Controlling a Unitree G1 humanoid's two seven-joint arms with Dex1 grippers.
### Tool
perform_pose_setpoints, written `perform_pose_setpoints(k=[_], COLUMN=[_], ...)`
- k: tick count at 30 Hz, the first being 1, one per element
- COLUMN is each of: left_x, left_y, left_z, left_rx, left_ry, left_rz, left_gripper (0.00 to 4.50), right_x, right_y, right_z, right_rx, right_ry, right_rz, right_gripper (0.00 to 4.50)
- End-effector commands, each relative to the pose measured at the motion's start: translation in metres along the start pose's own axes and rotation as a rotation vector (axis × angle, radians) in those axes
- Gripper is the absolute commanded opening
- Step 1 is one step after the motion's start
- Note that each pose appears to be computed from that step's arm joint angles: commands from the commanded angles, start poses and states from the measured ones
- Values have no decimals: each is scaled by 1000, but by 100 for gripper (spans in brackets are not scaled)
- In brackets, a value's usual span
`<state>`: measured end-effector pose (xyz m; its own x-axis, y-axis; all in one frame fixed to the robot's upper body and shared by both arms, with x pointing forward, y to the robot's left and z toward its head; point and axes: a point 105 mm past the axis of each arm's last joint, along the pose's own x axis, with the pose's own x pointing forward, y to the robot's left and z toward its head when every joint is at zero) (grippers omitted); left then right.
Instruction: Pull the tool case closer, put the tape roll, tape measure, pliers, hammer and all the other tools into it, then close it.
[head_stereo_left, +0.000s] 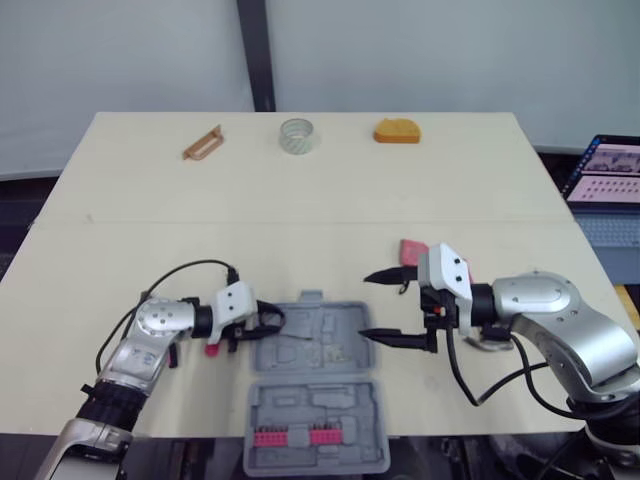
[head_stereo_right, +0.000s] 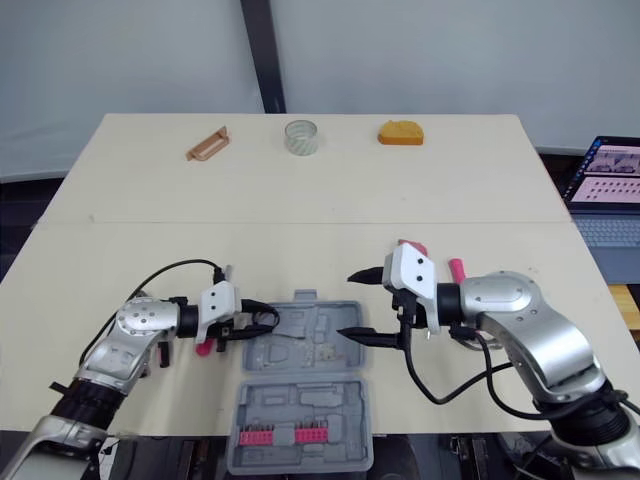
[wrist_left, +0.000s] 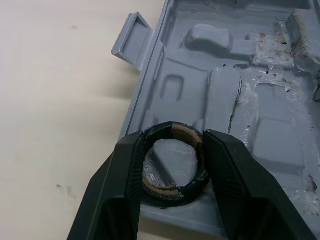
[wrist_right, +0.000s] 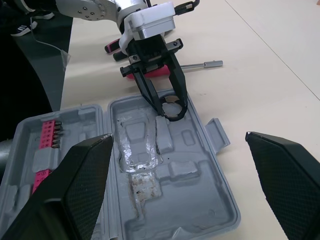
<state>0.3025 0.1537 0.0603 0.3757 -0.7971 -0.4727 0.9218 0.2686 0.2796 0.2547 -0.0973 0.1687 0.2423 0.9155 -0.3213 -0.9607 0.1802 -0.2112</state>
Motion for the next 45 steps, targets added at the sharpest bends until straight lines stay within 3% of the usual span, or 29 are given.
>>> perform_pose_setpoints(k=[1, 5, 11, 16, 18, 21, 24, 27, 30, 33, 36, 45], left_x=[-4, -3, -25, -54, -83, -136, -175, -213, -246, -284, -295, -291], left_y=[-6, -2, 17, 32, 46, 58, 52, 42, 29, 16, 1, -6], left_z=[-29, -20, 26, 46, 50, 31, 5, -18, -39, -66, -85, -97], left_rx=[-39, -98, -306, -302, -302, -341, -394, -453, -506, -570, -595, -611], left_ry=[122, 57, -172, -199, -193, -134, -62, -18, 14, 27, 88, 81], left_rz=[-7, 10, 45, 126, 235, 433, 571, 715, 838, 1012, 1052, 1073], left_gripper=[201, 201, 201, 201, 201, 201, 201, 296, 443, 447, 447, 447], right_x=[-1, -1, -7, -25, -51, -102, -141, -176, -201, -220, -232, -240], right_y=[2, 0, -7, -20, -35, -52, -60, -64, -65, -66, -67, -72], right_z=[13, 13, 19, 19, 2, -31, -64, -93, -113, -132, -147, -162], right_rx=[-52, -53, -39, 30, 110, 228, 291, 366, 407, 431, 444, 432], right_ry=[-21, -23, -53, -92, -77, -41, 26, 36, 43, 72, 91, 114], right_rz=[-1, -3, -38, -111, -215, -405, -552, -697, -804, -894, -948, -988], right_gripper=[450, 450, 450, 450, 450, 450, 450, 450, 450, 450, 450, 450])
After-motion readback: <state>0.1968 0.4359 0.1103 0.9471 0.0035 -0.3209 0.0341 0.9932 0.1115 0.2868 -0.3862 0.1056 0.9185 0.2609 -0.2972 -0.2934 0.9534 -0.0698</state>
